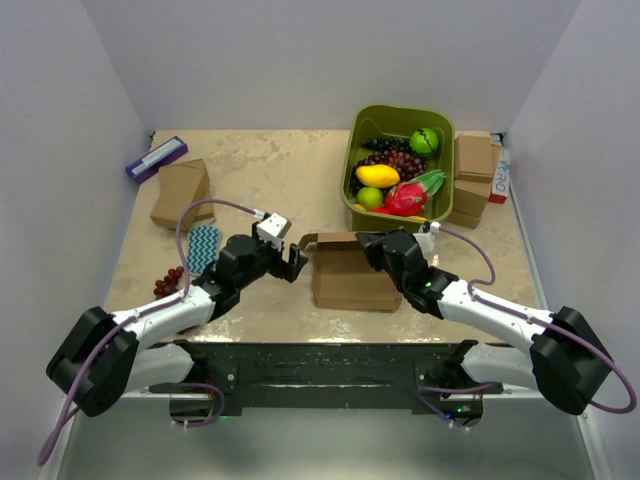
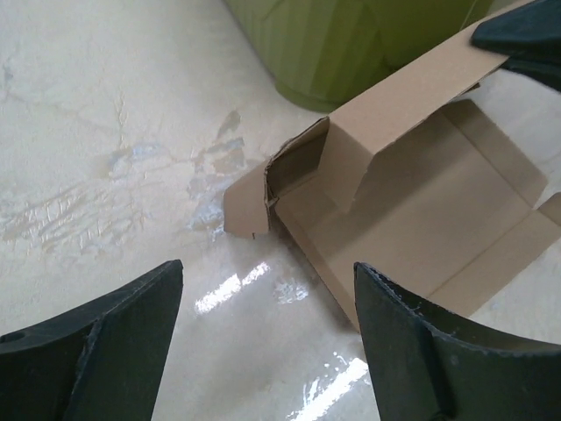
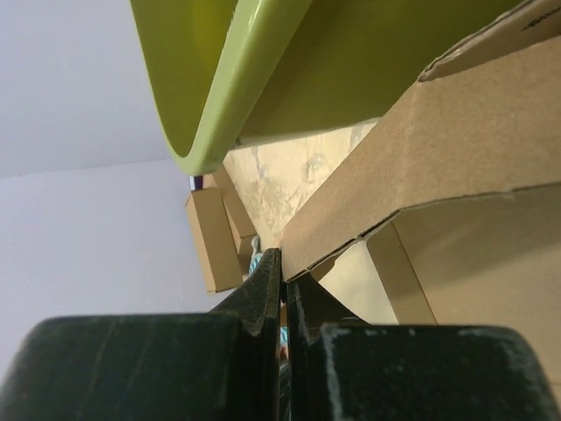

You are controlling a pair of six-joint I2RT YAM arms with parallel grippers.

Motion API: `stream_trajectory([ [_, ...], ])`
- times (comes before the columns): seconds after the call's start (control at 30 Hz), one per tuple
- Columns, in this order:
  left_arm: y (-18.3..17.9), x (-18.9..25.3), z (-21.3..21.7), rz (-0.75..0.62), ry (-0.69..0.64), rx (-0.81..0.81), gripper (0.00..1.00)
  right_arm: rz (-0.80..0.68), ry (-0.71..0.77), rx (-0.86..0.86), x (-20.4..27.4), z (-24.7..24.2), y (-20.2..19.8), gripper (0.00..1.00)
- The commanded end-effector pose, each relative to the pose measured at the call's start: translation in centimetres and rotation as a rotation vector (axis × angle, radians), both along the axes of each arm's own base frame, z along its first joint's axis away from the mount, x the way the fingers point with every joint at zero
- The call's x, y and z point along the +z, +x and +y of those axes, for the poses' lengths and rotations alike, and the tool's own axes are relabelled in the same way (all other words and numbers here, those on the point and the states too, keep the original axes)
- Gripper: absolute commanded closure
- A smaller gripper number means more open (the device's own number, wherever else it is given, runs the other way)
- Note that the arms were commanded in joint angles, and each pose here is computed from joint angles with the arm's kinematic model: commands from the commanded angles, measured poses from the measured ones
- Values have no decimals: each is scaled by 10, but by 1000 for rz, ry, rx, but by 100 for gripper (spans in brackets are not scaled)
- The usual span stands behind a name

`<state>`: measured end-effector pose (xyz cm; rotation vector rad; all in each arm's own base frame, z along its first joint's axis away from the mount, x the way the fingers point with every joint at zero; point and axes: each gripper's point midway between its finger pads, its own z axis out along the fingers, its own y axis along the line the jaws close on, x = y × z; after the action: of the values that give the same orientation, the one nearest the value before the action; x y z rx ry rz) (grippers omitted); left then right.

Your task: Fold the paper box

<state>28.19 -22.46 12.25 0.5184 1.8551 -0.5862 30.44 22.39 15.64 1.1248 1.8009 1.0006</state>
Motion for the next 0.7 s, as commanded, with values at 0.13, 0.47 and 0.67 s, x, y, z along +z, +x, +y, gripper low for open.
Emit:
stream_trajectory([
  [0.13, 36, 26, -16, -163, 8, -4, 18, 36, 7, 44, -5, 6, -6, 100],
  [0.47, 36, 22, -34, -217, -9, -97, 100, 19, 12, 66, -5, 7, -10, 100],
  [0.67, 34, 13, -22, -94, 75, -52, 100, -83, -92, 158, 15, 6, -17, 54],
])
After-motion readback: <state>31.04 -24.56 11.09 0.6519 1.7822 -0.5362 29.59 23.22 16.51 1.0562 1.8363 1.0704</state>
